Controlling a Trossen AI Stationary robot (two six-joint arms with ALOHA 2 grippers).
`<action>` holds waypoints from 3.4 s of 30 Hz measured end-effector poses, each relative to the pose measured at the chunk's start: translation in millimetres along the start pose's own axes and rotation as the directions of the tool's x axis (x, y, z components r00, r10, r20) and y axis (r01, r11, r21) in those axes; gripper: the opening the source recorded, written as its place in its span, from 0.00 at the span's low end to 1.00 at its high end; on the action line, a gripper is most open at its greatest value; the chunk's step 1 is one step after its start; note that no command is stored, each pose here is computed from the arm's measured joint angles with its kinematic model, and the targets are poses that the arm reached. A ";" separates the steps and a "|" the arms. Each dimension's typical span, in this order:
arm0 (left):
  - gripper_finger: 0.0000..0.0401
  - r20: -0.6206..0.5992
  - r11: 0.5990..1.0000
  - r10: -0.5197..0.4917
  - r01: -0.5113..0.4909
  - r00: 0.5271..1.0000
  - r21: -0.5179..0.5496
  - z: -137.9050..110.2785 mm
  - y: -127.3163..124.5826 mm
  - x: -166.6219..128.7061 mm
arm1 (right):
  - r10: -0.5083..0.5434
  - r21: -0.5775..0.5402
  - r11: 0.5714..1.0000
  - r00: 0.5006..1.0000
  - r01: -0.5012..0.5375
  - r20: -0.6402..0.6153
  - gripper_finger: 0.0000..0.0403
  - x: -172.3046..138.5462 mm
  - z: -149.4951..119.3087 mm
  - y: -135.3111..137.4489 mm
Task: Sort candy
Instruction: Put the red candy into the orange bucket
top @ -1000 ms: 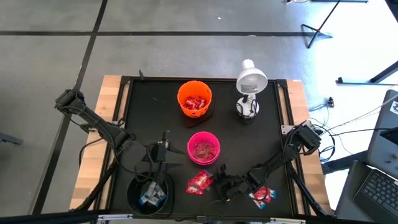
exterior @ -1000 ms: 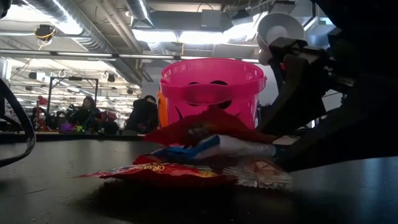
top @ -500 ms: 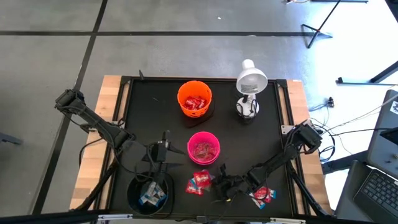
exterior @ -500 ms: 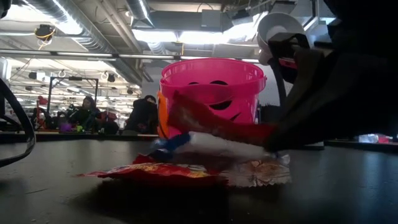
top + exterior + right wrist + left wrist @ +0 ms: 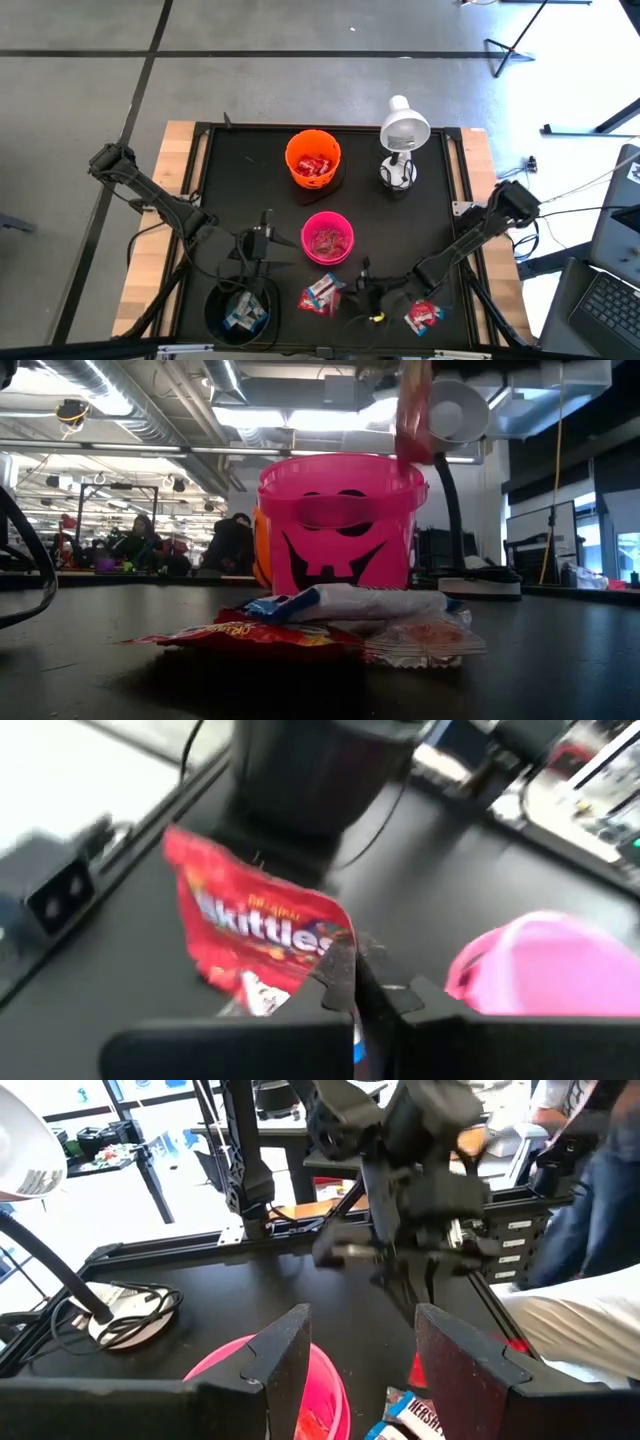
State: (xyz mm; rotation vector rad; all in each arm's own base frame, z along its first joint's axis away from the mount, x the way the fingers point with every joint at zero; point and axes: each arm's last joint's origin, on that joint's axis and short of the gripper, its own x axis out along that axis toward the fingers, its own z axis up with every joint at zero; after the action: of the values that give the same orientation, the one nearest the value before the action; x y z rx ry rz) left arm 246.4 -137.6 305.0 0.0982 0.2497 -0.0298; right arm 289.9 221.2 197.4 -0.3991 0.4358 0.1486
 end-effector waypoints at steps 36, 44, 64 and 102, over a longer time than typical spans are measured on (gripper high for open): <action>0.42 0.064 0.998 0.070 -0.070 0.995 -0.007 6.9 2.4 -0.1 | -0.435 0.469 0.792 0.900 0.392 -0.016 0.05 -19.2 -40.1 -325.8; 0.42 0.064 0.997 0.076 -0.075 0.995 -0.009 7.0 3.9 0.7 | -0.410 0.511 0.777 0.911 0.369 -0.034 0.36 -18.1 -41.6 -322.9; 0.42 0.067 0.997 0.076 -0.076 0.995 -0.010 7.4 4.0 0.7 | 0.132 0.275 0.948 0.983 -0.163 0.127 0.42 -68.1 40.4 -160.2; 0.42 0.066 0.998 0.059 -0.059 0.996 -0.008 7.2 3.3 0.6 | 0.494 0.690 0.722 0.670 0.039 -0.554 0.42 -146.3 -30.0 59.2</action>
State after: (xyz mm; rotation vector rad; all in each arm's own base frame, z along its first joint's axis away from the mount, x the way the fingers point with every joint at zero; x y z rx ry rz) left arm 248.9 -135.0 312.1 0.0981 0.1806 0.0266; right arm 133.9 255.0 216.2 0.3586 1.2930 0.0875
